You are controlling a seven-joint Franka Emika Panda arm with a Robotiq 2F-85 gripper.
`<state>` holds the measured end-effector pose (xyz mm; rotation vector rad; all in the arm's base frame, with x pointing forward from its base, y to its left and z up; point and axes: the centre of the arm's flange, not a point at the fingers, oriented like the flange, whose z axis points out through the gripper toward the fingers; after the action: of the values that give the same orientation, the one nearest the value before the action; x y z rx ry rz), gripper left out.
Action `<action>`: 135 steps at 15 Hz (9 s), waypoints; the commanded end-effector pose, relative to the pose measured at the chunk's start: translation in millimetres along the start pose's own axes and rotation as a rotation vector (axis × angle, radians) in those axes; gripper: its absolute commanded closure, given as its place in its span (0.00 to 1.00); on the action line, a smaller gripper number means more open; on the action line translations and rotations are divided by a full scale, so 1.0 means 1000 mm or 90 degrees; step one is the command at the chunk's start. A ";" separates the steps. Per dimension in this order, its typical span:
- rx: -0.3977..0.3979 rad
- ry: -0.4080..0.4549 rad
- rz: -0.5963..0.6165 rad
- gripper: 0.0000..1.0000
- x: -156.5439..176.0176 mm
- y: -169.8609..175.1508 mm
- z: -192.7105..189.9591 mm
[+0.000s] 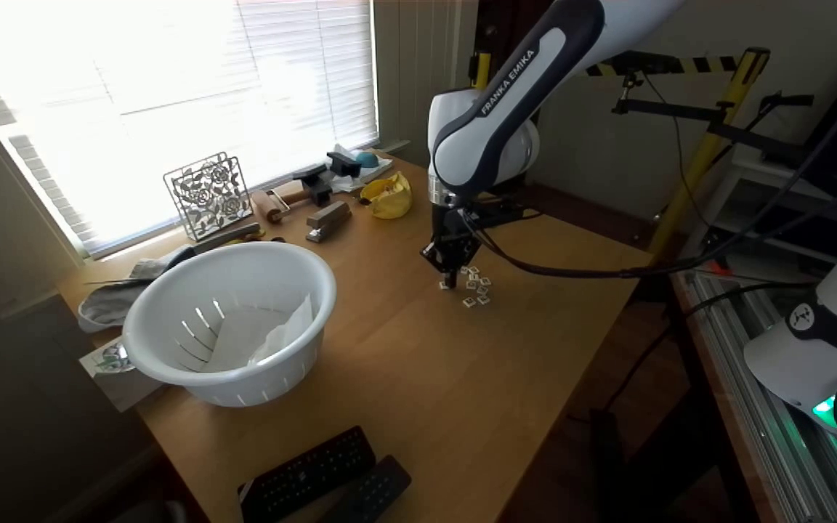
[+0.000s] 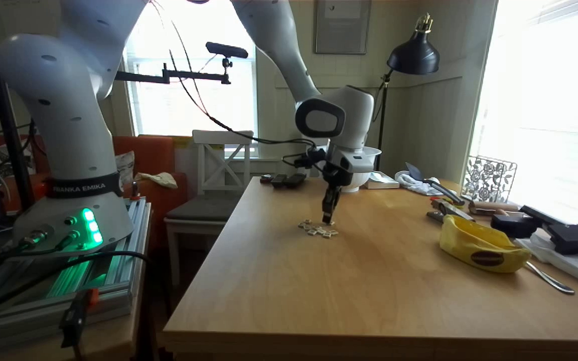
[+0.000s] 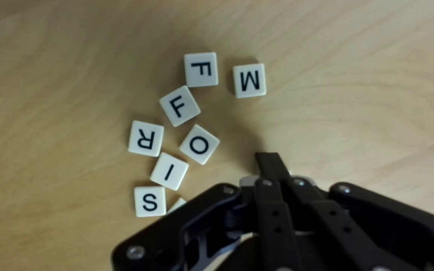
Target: Move some of the letter tiles to the left
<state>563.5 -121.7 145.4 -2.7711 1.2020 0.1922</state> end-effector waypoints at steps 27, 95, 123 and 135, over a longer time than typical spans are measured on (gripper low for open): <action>-0.049 0.020 -0.193 1.00 -0.029 0.026 -0.014; -0.006 0.019 -0.275 1.00 0.009 -0.010 0.008; -0.031 0.033 -0.299 1.00 -0.001 0.049 -0.026; -0.029 0.026 -0.283 1.00 0.016 0.050 -0.010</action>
<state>528.6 -164.3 153.9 -3.0010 0.5675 0.1110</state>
